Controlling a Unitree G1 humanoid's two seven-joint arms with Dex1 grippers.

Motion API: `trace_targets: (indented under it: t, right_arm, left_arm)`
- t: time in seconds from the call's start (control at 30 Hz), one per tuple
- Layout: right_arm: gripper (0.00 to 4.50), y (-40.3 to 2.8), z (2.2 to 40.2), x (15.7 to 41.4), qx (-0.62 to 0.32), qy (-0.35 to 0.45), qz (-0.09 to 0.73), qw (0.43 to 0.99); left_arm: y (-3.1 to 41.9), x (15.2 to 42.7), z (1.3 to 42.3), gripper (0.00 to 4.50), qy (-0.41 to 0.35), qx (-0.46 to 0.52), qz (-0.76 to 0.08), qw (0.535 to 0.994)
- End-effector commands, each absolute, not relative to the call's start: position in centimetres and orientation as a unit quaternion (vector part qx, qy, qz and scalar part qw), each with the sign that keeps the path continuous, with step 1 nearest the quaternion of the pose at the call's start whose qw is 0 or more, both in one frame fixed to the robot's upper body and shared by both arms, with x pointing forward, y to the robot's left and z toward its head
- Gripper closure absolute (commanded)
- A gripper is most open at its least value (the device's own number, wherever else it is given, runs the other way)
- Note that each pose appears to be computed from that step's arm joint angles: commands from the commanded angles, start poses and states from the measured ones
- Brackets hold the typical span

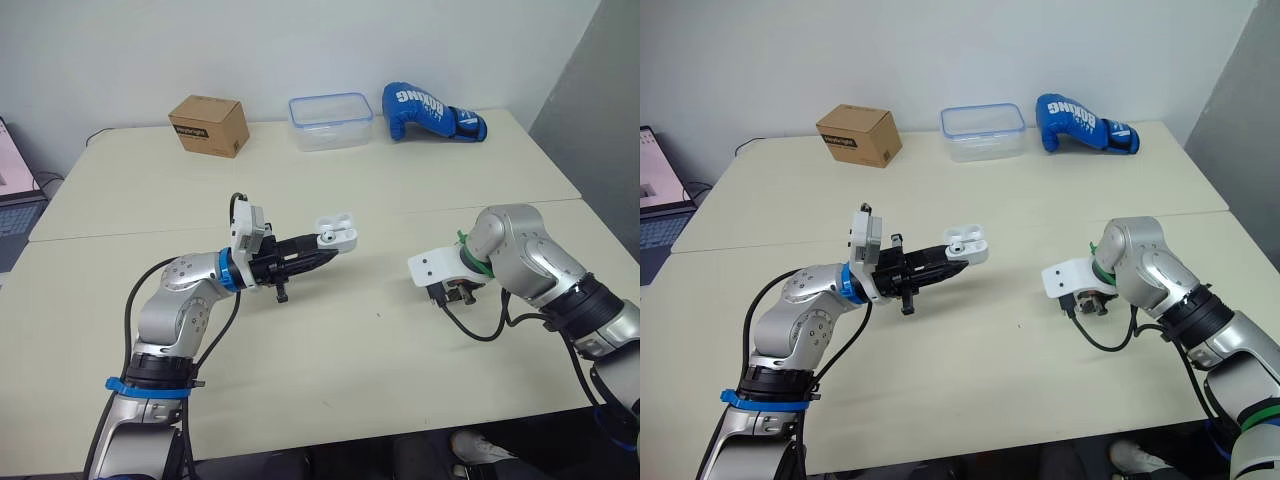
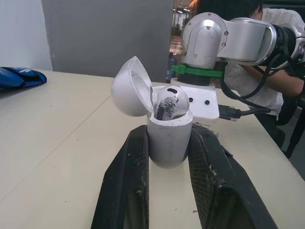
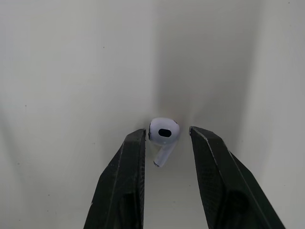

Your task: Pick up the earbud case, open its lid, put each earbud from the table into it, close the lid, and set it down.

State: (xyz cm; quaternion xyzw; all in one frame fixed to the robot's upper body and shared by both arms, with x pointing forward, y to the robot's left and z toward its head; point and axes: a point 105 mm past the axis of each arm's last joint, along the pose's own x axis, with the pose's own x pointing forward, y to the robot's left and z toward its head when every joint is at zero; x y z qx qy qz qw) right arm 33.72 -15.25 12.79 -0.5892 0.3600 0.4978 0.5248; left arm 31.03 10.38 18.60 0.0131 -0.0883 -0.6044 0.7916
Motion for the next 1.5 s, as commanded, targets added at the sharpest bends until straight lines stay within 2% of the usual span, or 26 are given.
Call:
trace_targets:
  t: [0.03,0.3,0.4,0.43,0.97,1.1,1.3,1.4,1.5]
  right_arm:
    - [2.99,-15.2,13.4,33.1,-0.587,0.364,0.507,0.516]
    - [2.99,-15.3,13.2,32.8,-0.588,0.365,0.506,0.515]
    - [3.95,-15.4,13.1,32.9,-0.59,0.365,0.503,0.515]
    - [4.12,-15.5,13.1,32.9,-0.591,0.366,0.503,0.514]
    - [4.12,-15.5,13.0,32.8,-0.586,0.369,0.503,0.518]
    - [4.12,-15.4,13.8,32.7,-0.576,0.362,0.5,0.536]
    - [4.12,-15.0,18.8,33.0,-0.485,0.301,0.464,0.678]
    - [4.12,-13.7,20.4,33.2,-0.386,0.228,0.428,0.785]
    - [4.12,-12.7,21.1,32.8,-0.281,0.198,0.405,0.847]
  left_arm:
    - [10.1,30.8,19.3,3.71,-0.108,0.024,-0.606,0.788]
    - [10.1,30.8,19.3,3.71,-0.108,0.024,-0.606,0.788]
    - [10.1,30.8,19.3,3.71,-0.108,0.024,-0.606,0.788]
    - [10.1,30.8,19.4,3.71,-0.108,0.024,-0.606,0.788]
    - [10.0,30.9,19.3,3.71,-0.108,0.023,-0.605,0.789]
    - [10.1,31.0,19.2,3.71,-0.109,0.022,-0.602,0.791]
    - [10.4,31.6,19.0,3.71,-0.113,0.017,-0.591,0.798]
    - [10.4,32.1,18.9,3.71,-0.113,0.01,-0.591,0.798]
    - [10.4,32.5,18.8,3.71,-0.113,0.007,-0.592,0.798]
